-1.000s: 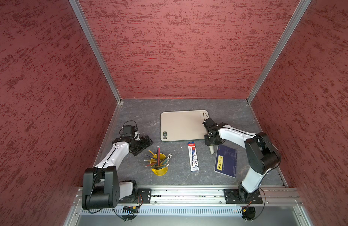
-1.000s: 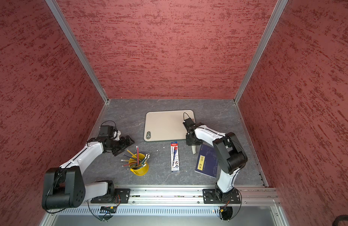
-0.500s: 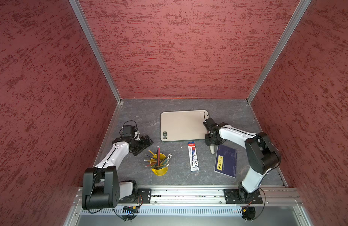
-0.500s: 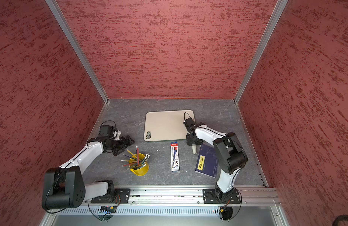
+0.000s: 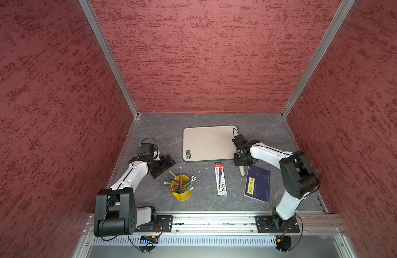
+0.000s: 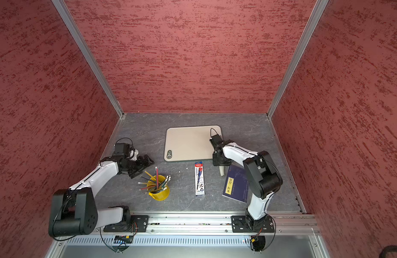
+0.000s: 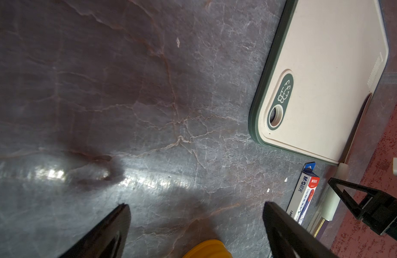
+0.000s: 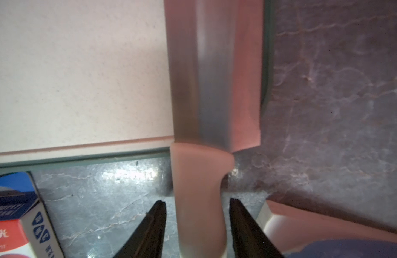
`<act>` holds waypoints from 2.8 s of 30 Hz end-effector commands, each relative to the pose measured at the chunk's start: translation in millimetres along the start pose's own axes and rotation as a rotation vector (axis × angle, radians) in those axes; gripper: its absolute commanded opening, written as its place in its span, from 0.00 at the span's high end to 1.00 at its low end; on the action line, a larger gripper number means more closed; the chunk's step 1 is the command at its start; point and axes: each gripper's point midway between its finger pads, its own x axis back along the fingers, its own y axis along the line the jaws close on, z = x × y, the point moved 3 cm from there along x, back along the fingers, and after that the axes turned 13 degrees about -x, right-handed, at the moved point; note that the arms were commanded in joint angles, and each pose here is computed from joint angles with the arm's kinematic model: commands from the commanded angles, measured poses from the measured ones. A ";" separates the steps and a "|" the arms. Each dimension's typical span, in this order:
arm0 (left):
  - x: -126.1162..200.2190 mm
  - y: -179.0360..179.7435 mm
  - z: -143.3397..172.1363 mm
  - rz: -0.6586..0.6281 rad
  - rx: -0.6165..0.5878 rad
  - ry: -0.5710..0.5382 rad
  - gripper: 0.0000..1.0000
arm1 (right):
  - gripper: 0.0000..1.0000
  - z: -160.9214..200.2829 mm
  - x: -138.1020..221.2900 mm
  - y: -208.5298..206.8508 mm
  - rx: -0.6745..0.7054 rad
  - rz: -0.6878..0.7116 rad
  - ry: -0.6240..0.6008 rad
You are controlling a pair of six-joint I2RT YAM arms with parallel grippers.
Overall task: Align the knife with the edge of the cutting board
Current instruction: Place the knife at the edge of the cutting board, then reset both arms
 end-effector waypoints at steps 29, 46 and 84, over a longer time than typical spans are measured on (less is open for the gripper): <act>-1.0 0.7 -10.1 0.010 -0.025 -0.027 0.03 | 0.31 -12.0 11.0 14.9 -0.014 -0.095 -0.032; 4.7 -0.4 -15.1 -0.008 -0.037 -0.019 0.02 | 0.23 -17.5 11.8 8.1 -0.033 -0.031 -0.044; 86.3 9.3 -90.4 -0.285 -0.420 -0.874 0.00 | 0.02 -32.0 130.9 -127.4 -0.231 0.037 -0.960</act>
